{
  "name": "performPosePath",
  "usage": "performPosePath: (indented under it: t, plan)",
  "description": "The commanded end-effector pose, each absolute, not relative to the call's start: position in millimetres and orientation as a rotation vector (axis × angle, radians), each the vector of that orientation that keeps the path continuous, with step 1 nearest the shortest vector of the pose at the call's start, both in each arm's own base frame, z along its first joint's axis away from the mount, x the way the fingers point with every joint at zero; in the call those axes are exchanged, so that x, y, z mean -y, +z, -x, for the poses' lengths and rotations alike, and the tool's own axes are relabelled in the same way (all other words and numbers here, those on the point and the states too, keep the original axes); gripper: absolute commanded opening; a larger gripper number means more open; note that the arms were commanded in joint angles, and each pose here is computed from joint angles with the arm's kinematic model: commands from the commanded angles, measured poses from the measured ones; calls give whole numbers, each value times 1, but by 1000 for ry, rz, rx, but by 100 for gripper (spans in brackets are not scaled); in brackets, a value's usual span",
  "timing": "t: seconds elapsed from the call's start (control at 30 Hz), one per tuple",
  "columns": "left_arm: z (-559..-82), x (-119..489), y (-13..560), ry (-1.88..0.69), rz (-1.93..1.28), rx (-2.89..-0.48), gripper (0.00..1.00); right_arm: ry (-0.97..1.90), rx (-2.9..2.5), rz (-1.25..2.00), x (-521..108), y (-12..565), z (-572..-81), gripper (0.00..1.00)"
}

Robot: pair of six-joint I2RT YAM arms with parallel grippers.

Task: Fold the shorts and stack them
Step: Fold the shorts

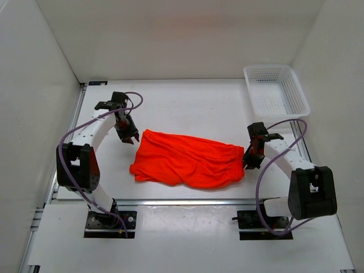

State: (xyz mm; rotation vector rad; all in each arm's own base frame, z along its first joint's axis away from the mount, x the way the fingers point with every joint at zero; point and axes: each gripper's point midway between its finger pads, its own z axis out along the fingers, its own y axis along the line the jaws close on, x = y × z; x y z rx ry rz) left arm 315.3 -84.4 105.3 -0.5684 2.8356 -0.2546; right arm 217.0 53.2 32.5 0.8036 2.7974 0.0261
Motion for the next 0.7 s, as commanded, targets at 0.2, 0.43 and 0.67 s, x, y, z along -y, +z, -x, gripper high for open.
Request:
performPosePath:
  t: [0.2,0.43,0.67]
  plan:
    - [-336,75,184,-243,500,-2619,61,83,-2529,-704,-48,125,-242,62]
    - [-329,90,162,-282,462,-2679,53,163,-2530,-676,-59,138,-247,66]
    - [-329,109,130,-293,423,-2758,36,336,-2534,-555,-93,140,-258,4]
